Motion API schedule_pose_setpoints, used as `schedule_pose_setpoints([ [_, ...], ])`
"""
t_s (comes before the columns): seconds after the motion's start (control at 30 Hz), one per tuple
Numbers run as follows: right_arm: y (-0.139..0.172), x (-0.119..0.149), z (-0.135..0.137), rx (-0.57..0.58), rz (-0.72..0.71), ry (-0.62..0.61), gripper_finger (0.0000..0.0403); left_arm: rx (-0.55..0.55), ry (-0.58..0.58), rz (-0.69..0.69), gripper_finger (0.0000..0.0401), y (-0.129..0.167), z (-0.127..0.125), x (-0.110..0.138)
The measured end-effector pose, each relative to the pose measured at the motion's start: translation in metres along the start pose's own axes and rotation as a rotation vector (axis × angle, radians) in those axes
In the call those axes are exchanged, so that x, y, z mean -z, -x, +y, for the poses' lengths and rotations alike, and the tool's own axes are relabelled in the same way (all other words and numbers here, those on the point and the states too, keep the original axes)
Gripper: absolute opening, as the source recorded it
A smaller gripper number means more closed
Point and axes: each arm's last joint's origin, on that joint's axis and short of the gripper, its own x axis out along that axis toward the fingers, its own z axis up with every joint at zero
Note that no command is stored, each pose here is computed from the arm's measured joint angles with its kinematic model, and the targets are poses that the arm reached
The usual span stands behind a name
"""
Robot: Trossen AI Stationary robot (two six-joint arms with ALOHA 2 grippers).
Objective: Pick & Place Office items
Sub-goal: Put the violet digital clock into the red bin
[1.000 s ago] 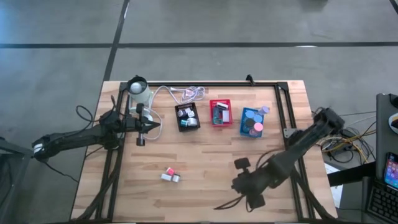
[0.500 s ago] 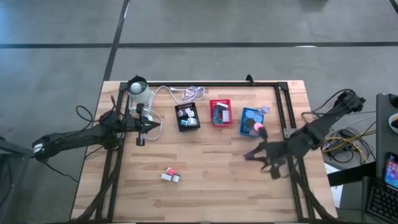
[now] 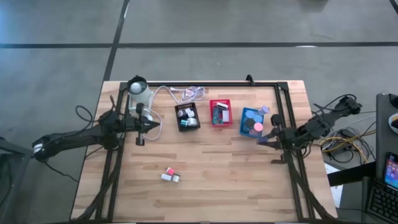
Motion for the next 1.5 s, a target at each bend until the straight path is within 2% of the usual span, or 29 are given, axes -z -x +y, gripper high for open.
schedule_pose_setpoints([
  [0.07,0.005,0.008,-0.002,-0.028,-0.015,-0.004,0.0048,-0.015,-0.013,-0.014,0.0009,0.000,0.001,-0.002],
  [0.33,0.014,0.043,-0.006,-0.033,-0.045,-0.062,0.0048,-0.188,-0.100,-0.008,0.0011,0.001,0.006,-0.004],
  [0.5,0.014,0.063,-0.006,-0.032,-0.056,-0.064,0.0048,-0.190,-0.212,0.012,0.0009,0.001,0.006,-0.003],
  [0.73,0.012,0.082,-0.005,-0.030,-0.114,-0.035,0.0048,-0.190,-0.251,0.015,0.0013,0.001,0.006,-0.003],
  [1.13,0.014,0.073,-0.010,0.088,-0.138,-0.060,0.0048,-0.194,-0.304,0.006,0.0009,0.001,0.006,-0.004],
  [1.5,0.005,0.054,-0.011,0.138,-0.071,-0.034,0.0048,-0.194,-0.302,0.005,0.0009,0.001,0.006,-0.004],
])
